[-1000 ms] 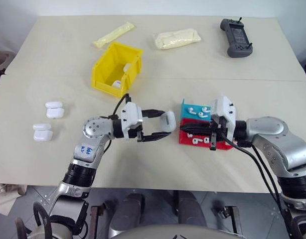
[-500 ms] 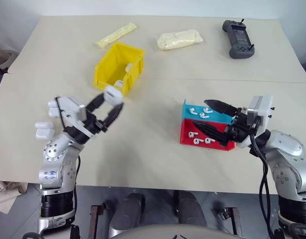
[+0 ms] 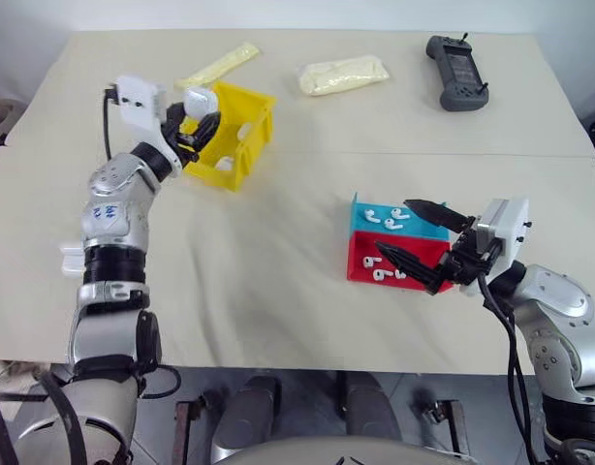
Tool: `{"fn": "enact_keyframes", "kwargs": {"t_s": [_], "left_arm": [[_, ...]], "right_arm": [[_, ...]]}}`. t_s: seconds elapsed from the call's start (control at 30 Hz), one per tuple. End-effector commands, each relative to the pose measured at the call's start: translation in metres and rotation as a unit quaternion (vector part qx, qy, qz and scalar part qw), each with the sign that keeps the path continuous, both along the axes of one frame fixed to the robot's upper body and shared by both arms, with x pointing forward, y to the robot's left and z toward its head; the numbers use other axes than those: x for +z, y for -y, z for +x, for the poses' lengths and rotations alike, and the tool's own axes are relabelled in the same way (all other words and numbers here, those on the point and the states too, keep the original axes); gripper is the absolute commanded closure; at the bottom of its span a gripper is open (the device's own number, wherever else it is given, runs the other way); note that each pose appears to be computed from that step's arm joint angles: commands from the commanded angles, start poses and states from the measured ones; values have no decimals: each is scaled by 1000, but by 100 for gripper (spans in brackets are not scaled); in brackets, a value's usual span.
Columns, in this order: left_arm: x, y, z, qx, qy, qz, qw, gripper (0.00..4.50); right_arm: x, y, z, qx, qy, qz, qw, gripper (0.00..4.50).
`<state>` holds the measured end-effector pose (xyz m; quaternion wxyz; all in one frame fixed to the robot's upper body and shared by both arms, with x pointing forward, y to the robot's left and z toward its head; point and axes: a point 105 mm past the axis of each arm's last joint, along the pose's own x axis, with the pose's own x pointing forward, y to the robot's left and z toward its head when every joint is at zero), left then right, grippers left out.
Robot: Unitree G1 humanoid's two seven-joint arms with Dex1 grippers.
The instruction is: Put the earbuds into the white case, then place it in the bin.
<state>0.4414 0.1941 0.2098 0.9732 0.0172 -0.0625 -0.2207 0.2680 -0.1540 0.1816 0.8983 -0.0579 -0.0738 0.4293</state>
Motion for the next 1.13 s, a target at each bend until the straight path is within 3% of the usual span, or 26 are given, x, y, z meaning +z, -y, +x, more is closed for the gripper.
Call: {"fn": "enact_keyframes", "kwargs": {"t_s": [0.03, 0.13, 0.17, 0.27, 0.43, 0.5, 0.6, 0.7, 0.9, 1.13], "left_arm": [[11, -7, 6, 18, 19, 18, 1000, 98], [16, -1, 3, -10, 28, 17, 999, 9], [18, 0, -1, -23, 34, 20, 999, 2], [23, 1, -13, -47, 50, 36, 997, 2], [15, -11, -74, -144, 55, 96, 983, 2], [11, -14, -88, -158, 45, 107, 981, 2], [-24, -33, -129, -191, -12, 149, 970, 2], [-51, -39, -150, -198, -59, 181, 962, 2], [-56, -23, -162, -210, -27, 193, 958, 2], [-50, -4, -149, -205, 10, 185, 961, 2]], "right_arm": [[14, -7, -6, 6, 35, 2, 999, 0], [16, -7, -6, 4, 37, 4, 999, 0], [16, -7, -6, 3, 38, 4, 999, 0], [16, -7, -6, 3, 38, 2, 999, 0], [8, -2, -8, 26, 17, -28, 999, 0], [6, 0, -9, 34, 10, -36, 999, 0], [1, 6, -5, 44, 0, -49, 998, 0], [-2, 11, 0, 49, -5, -53, 997, 0], [-11, 20, 4, 55, -13, -61, 996, 0], [-19, 25, 6, 54, -16, -64, 996, 0]]}}
